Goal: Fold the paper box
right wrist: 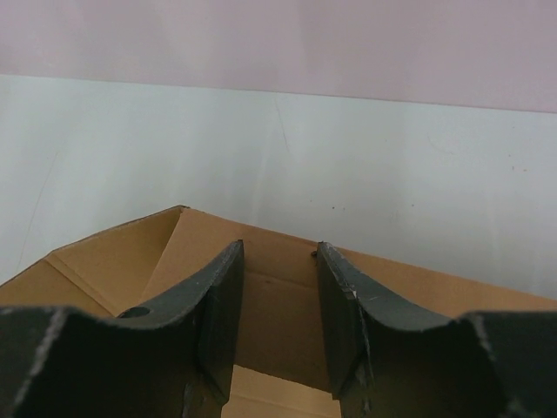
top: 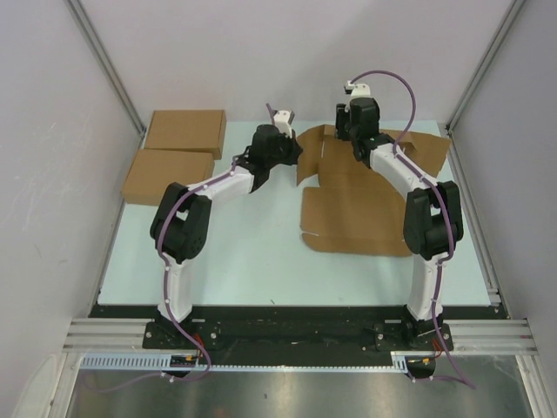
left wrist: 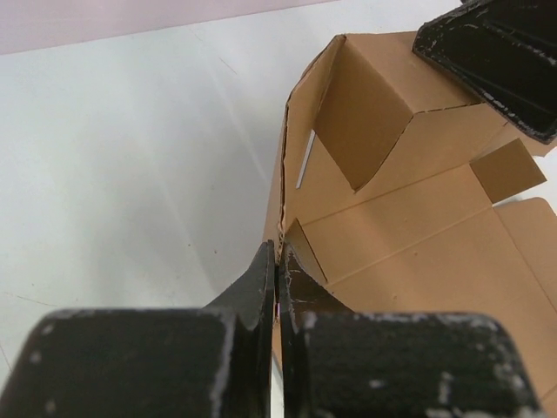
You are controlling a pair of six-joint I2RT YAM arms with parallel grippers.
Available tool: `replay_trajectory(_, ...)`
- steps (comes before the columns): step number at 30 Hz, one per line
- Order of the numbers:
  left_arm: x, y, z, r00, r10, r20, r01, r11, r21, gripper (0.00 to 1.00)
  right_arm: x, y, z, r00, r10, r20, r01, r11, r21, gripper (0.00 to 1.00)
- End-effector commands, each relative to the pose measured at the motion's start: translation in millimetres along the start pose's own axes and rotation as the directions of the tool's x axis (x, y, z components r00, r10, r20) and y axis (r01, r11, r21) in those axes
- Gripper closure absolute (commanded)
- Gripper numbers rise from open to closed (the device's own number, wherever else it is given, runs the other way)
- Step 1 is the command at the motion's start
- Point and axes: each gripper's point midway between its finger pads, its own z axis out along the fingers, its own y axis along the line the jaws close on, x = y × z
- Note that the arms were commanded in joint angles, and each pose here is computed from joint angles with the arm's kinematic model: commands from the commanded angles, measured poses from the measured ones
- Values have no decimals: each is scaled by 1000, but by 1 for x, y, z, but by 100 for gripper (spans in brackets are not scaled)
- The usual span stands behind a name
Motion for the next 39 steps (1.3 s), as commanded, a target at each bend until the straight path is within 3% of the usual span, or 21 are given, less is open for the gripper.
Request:
replay_trajectory(1,-79,-32,-13,985,1,175,-20,994,111,100,73,-17,-8,972,-59,-229,69,997,38,57)
replay_trajectory(13,-56,-45,-13,979,35,201,-53,995,84,100,71,-22,-32,975,-62,-213,83,993,89,59)
replay_trajectory(25,-30,-42,-54,937,89,337,-126,988,90,100,42,6,-88,981,-95,-167,102,994,30,58)
replay_trajectory(30,-21,-47,-63,952,9,305,-50,991,126,100,49,21,-101,977,-121,-178,125,992,11,57)
replay_trajectory(39,-19,-93,-65,972,-122,199,91,983,160,100,65,18,-109,973,-114,-200,122,992,30,57)
